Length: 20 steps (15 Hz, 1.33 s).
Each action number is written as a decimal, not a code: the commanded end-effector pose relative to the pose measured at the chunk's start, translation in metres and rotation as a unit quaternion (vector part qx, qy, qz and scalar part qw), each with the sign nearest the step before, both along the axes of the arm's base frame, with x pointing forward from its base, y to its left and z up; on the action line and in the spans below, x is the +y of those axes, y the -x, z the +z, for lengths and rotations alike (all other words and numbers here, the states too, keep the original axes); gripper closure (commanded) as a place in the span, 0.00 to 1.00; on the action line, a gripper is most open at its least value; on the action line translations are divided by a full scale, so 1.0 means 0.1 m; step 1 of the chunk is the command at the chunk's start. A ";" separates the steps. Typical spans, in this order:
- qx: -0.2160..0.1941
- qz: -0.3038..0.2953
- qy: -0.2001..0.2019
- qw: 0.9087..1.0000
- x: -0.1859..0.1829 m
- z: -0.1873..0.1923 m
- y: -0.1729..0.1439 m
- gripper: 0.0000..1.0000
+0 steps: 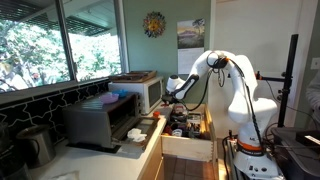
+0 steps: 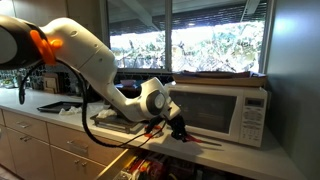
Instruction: Take the pair of scissors out of the drawer and put it on the countertop
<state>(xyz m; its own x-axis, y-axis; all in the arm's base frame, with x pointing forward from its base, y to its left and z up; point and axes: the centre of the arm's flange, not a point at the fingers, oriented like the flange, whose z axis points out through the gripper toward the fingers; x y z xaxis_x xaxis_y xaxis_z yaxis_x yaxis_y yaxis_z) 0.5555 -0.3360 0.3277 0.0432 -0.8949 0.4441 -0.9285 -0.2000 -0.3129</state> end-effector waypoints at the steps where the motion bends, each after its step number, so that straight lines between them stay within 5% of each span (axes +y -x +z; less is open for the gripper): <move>1: 0.006 -0.014 0.004 1.000 -0.07 -0.20 -0.21 0.91; 3: 0.018 -0.013 -0.003 1.000 -0.08 -0.26 -0.23 0.85; 4: 0.022 -0.013 -0.005 1.000 -0.08 -0.29 -0.24 0.41; 6: 0.029 -0.020 -0.011 0.999 -0.10 -0.29 -0.21 0.34; 10: 0.026 -0.008 -0.006 1.000 0.17 0.22 -0.01 0.03; 16: 0.050 0.135 -0.027 0.989 0.45 0.96 0.85 0.00; 20: -0.018 0.221 -0.011 0.975 0.72 1.22 1.29 0.00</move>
